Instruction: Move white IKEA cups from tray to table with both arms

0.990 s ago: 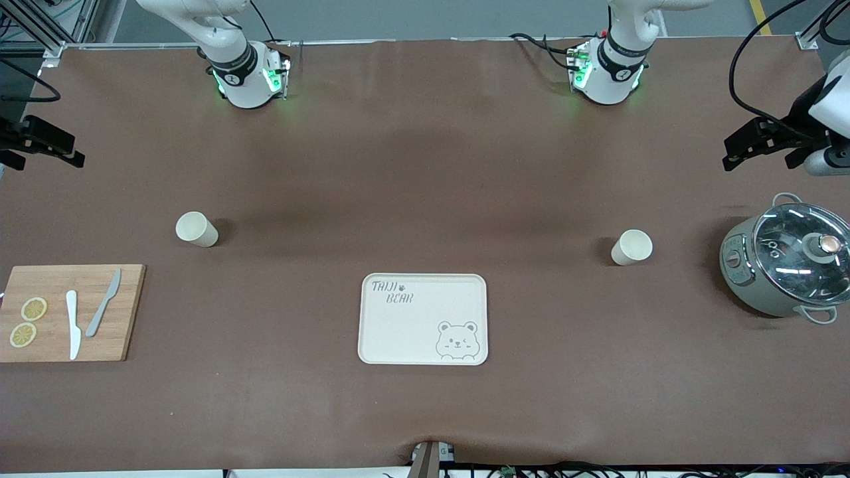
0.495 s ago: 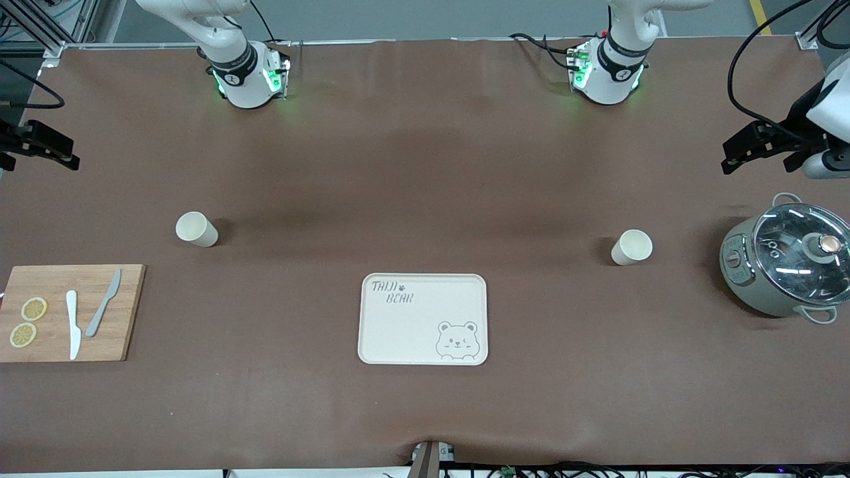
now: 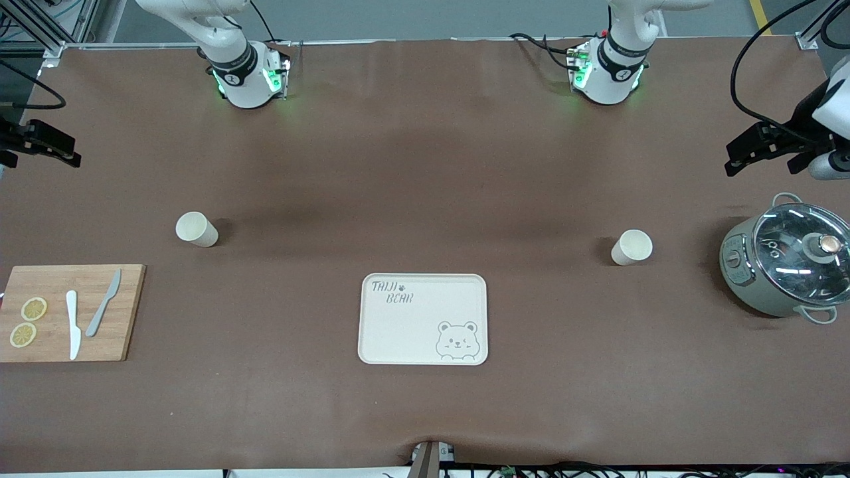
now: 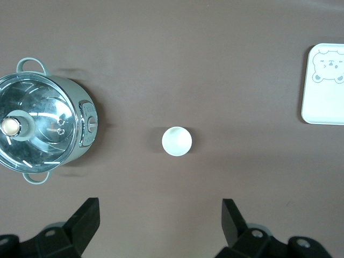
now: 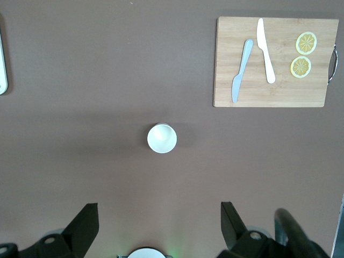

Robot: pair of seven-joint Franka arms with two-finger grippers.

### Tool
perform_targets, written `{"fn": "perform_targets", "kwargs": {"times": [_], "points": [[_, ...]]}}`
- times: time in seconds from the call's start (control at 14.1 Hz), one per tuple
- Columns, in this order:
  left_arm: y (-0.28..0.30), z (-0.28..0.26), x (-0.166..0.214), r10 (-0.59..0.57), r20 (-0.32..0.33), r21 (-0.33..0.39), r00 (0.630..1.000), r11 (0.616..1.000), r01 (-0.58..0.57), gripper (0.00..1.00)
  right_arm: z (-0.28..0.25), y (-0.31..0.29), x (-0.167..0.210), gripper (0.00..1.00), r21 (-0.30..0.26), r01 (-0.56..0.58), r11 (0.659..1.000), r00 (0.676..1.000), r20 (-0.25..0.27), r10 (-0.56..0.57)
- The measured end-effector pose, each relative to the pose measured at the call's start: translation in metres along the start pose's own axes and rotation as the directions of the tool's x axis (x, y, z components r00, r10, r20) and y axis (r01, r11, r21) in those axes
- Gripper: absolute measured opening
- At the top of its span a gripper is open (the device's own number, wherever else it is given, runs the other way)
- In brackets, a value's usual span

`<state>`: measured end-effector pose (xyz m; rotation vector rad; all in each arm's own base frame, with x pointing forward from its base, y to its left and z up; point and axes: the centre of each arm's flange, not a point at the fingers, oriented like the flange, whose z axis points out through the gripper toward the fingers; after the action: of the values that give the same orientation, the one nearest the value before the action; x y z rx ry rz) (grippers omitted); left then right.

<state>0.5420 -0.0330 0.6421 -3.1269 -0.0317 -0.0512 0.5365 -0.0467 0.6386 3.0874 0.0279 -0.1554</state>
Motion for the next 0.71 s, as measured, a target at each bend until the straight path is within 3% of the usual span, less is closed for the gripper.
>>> {"fn": "perform_targets", "kwargs": {"times": [0.71], "points": [[-0.0001,-0.0006,0.0000,0.000,0.000,0.000,1.000,1.000,0.000,1.00,0.0026,0.0051,-0.0013,1.00,0.002,-0.010,1.000,1.000,0.012,0.010]]}}
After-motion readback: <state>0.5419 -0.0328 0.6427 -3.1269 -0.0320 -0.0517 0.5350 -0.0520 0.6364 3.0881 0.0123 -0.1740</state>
